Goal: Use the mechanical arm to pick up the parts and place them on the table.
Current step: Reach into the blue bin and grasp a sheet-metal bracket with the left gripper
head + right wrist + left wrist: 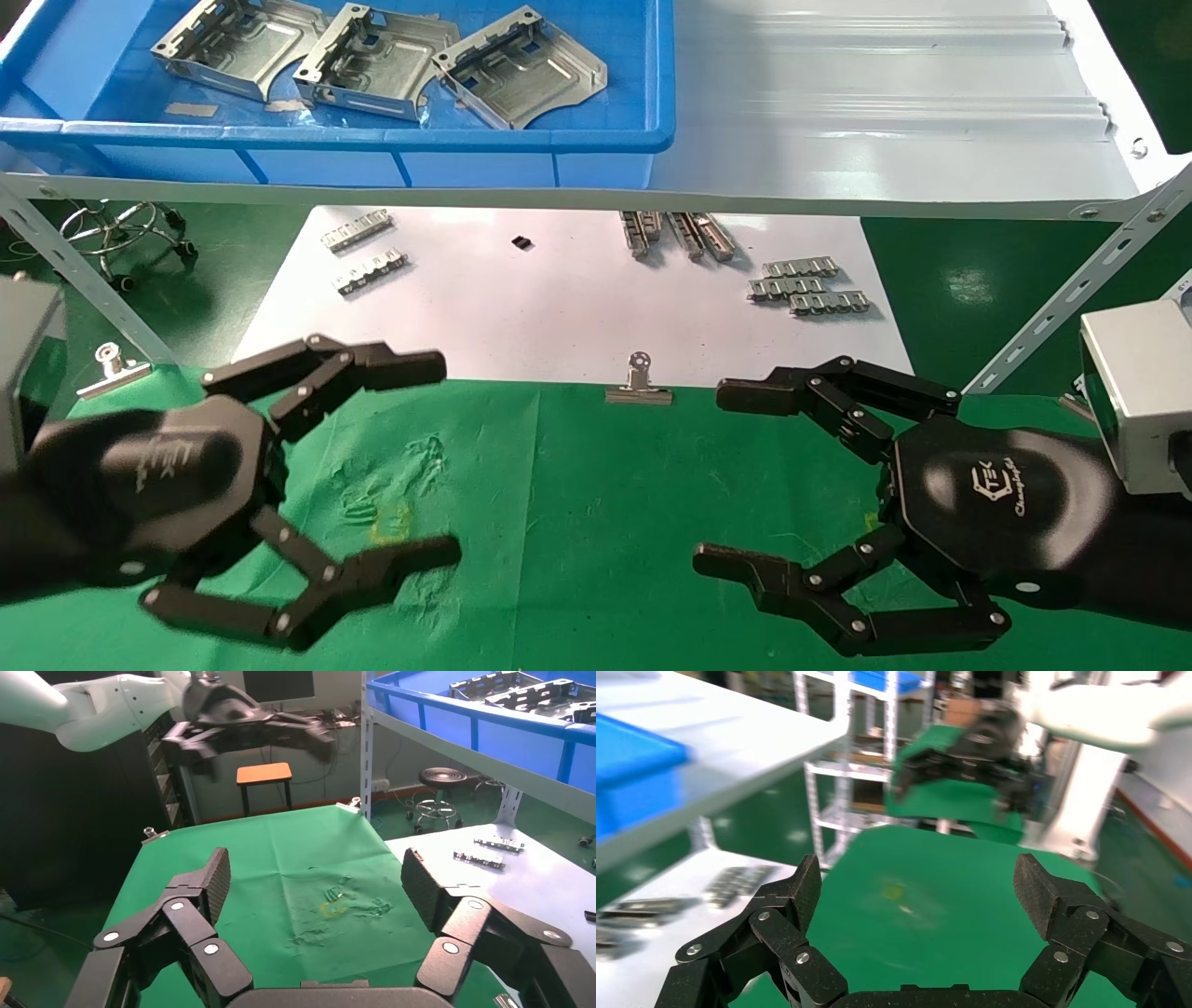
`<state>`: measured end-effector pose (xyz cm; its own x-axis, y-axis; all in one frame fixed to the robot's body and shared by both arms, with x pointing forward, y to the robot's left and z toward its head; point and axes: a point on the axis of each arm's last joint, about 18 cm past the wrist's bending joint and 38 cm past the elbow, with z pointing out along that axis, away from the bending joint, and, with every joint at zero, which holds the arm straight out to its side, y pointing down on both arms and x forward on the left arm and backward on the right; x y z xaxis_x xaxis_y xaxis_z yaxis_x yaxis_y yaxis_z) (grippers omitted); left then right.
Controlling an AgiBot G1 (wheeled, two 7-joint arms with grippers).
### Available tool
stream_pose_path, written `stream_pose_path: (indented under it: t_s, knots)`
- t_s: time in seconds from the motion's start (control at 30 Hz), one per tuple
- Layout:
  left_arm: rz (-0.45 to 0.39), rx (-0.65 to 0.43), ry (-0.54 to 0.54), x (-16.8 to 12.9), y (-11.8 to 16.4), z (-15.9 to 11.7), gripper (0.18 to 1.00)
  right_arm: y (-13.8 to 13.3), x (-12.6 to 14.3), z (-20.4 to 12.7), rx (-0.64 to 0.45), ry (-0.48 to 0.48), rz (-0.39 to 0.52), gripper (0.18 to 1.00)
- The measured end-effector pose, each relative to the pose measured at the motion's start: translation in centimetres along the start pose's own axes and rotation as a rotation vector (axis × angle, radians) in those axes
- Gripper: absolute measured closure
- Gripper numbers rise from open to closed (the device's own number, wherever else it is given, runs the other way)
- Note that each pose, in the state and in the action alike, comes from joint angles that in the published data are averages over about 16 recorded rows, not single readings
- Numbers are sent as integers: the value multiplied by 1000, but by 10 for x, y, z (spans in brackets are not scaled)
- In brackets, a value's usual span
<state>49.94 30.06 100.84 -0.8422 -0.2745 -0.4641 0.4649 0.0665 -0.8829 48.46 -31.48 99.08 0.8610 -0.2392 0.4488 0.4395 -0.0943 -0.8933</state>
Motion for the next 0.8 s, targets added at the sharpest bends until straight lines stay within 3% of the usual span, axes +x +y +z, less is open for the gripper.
stream_pose_path:
  t_s: [0.3, 0.47, 0.8]
  knots:
    - [32, 73, -138, -53, -18, 17, 183, 0, 0, 0, 0, 0, 0, 359]
    - [46, 98, -219, -92, -35, 29, 183, 0, 0, 0, 0, 0, 0, 467]
    - [36, 29, -413, -176, -67, 47, 183, 0, 0, 0, 0, 0, 0, 707]
